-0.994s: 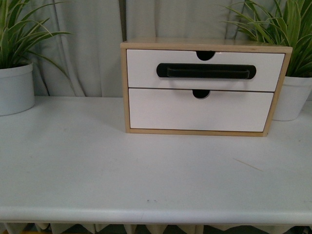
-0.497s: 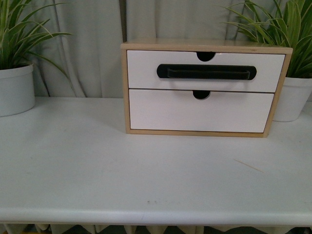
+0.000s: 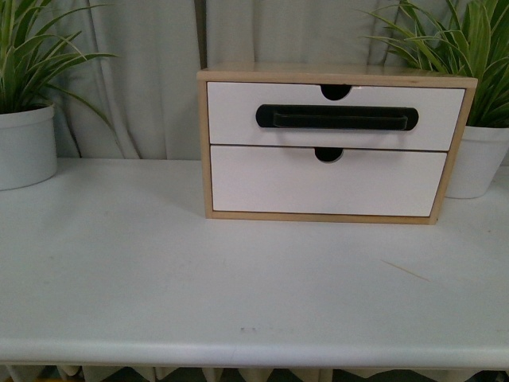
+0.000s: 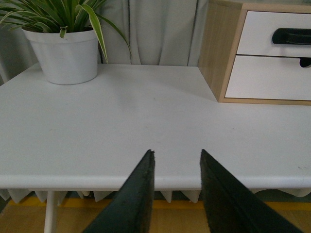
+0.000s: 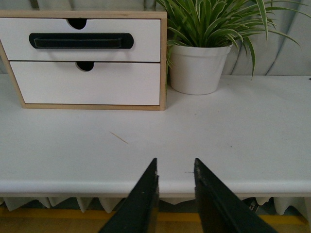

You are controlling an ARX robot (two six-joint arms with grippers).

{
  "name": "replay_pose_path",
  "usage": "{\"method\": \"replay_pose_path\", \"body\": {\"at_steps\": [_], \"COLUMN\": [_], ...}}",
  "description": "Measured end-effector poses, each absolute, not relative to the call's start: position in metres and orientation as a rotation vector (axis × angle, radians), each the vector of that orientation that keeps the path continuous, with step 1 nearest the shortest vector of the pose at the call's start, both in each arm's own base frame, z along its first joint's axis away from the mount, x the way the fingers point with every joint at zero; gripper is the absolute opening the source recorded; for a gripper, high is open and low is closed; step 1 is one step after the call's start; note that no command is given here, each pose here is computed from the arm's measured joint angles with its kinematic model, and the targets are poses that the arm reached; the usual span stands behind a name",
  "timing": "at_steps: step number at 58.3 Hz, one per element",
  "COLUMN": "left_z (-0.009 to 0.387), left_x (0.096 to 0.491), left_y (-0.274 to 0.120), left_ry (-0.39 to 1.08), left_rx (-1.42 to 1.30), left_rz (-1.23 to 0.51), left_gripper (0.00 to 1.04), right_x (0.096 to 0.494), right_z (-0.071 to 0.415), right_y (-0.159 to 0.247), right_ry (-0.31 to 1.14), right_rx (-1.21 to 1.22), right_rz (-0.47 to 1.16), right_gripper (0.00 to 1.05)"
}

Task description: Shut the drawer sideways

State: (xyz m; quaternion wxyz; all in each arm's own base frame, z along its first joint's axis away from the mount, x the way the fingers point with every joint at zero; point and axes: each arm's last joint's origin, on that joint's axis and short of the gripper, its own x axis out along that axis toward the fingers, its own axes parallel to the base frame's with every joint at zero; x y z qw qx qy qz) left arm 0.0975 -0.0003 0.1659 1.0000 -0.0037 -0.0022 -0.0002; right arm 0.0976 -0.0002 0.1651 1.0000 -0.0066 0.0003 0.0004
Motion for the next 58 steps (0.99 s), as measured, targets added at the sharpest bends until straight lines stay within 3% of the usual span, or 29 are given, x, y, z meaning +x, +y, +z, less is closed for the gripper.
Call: {"method": "replay_pose_path", "body": {"at_steps": [21,23,58], "left_z": [0.1659,0.1659,0.1659], "left_x": [0.0975,0.0975,0.0975], "left_y": [-0.0003,-0.0003,-0.0003], "left_ry": [-0.004,-0.004,-0.004], "left_rx": [-0.007,-0.006,-0.006], "left_rz": [0.000,-0.001,0.000], "left_gripper": [1.01,1.00,0.99], "right_x": [0.0976,0.0976,0.0976], "right_z": [0.1651,0.1651,0.1651], "right_y": [-0.0002,-0.0002,-0.0002], "right_ry": [0.001,0.001,0.001], "right_rx": [-0.013,-0.011,-0.011], "right_rz": [0.001,0.001,0.001], "right_gripper": [0.94,0.98,0.96]}}
